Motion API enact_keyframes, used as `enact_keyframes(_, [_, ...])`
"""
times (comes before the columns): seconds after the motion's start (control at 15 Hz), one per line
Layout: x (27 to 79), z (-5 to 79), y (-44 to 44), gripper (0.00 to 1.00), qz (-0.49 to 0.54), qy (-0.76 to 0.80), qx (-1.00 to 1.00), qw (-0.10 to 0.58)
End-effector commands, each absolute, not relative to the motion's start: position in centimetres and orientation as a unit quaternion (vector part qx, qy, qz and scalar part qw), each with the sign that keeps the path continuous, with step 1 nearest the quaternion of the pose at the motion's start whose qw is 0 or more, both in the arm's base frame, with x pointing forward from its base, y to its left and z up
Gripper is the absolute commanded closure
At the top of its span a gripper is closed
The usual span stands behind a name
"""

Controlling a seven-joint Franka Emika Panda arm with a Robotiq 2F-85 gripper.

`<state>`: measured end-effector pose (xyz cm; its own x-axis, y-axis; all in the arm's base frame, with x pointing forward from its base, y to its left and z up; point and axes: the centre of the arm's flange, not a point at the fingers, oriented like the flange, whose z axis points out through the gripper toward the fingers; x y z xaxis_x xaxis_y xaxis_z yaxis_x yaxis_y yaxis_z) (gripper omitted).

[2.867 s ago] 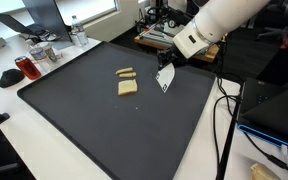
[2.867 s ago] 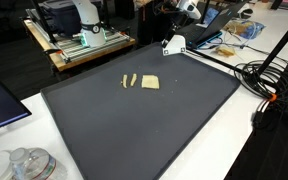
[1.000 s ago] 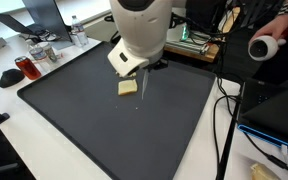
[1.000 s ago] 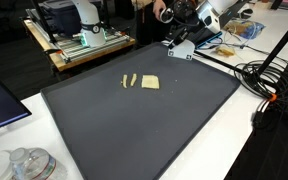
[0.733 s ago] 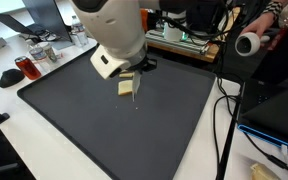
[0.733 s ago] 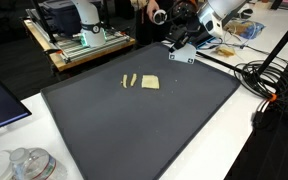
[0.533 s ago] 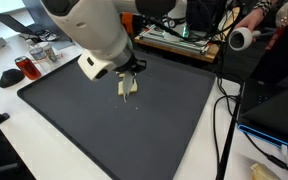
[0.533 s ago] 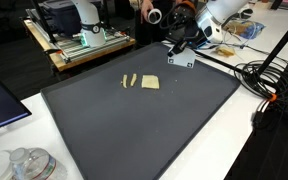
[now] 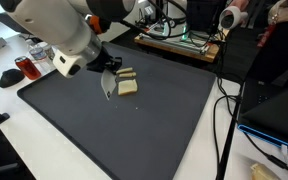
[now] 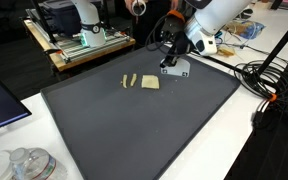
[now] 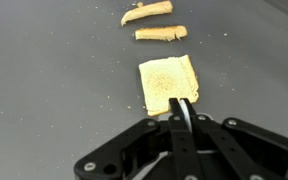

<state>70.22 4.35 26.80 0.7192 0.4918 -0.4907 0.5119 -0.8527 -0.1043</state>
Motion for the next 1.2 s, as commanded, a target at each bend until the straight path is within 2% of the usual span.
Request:
enact_keyframes(0.0, [69.4, 26.8, 0.0, 0.99, -0.235, 0.3, 0.924, -0.016])
enact_keyframes(0.47, [67.5, 25.9, -7.5, 0.99, -0.202, 0.305, 0.927, -0.086])
enact_keyframes(0.73, [64.6, 26.3, -10.3, 0.99, -0.169, 0.287, 0.934, -0.129])
enact_keyframes(1.13, [60.3, 27.4, -12.6, 0.99, -0.098, 0.252, 0.95, -0.157])
